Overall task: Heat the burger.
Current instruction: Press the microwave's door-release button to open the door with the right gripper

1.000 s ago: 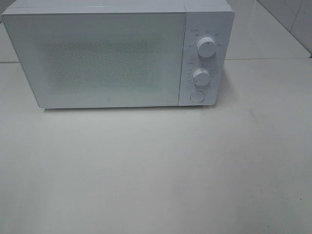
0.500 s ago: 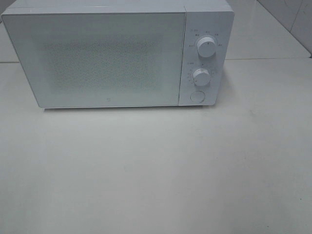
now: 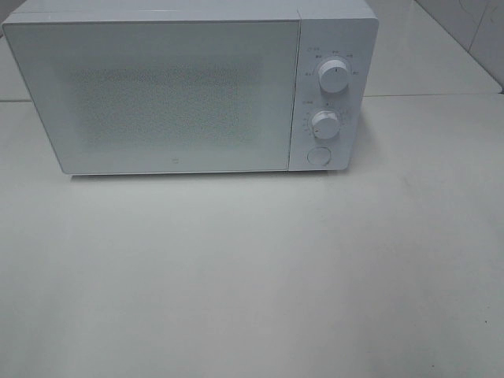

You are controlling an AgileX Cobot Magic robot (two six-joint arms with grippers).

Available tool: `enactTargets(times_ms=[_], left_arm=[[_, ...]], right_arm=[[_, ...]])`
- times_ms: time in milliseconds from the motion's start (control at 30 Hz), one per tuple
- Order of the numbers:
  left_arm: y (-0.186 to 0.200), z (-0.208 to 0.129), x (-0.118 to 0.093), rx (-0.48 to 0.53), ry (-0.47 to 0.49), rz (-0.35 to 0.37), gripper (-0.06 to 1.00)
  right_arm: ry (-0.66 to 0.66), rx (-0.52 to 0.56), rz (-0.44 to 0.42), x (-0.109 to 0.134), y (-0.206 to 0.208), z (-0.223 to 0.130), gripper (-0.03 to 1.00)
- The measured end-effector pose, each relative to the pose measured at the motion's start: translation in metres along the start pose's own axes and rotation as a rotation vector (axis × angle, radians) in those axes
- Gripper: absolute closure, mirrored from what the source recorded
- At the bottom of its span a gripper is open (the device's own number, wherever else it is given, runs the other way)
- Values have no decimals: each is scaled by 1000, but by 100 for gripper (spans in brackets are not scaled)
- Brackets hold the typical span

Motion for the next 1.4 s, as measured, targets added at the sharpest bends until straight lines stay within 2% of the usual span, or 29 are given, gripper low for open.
enactTargets(times_ms=[333, 400, 833, 1167, 1400], left_arm=[[0, 0, 0, 0, 0, 0, -3], [0, 0, 0, 0, 0, 0, -3], [0, 0, 0, 0, 0, 0, -3], [0, 0, 0, 0, 0, 0, -3], [0, 0, 0, 0, 0, 0, -3]], right_arm=[[2, 22, 16, 3, -36, -3, 21], [7, 8, 24, 4, -54, -4, 21], [49, -78, 69, 13, -106, -11, 21], [31, -32, 107, 21, -150, -50, 21], [14, 6, 132, 32, -165, -72, 21]])
Point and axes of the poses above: a point on each arm's last joint axis where the gripper is mounted, y pointing back along that axis away from the gripper, x along the wrist's bending axis when the last joint is at zero, z = x × y, the point moved 3 cm from there along -y, pointing out along that axis toward the gripper, and after that the axes turned 5 degrees about y, right-handed, at the moved point
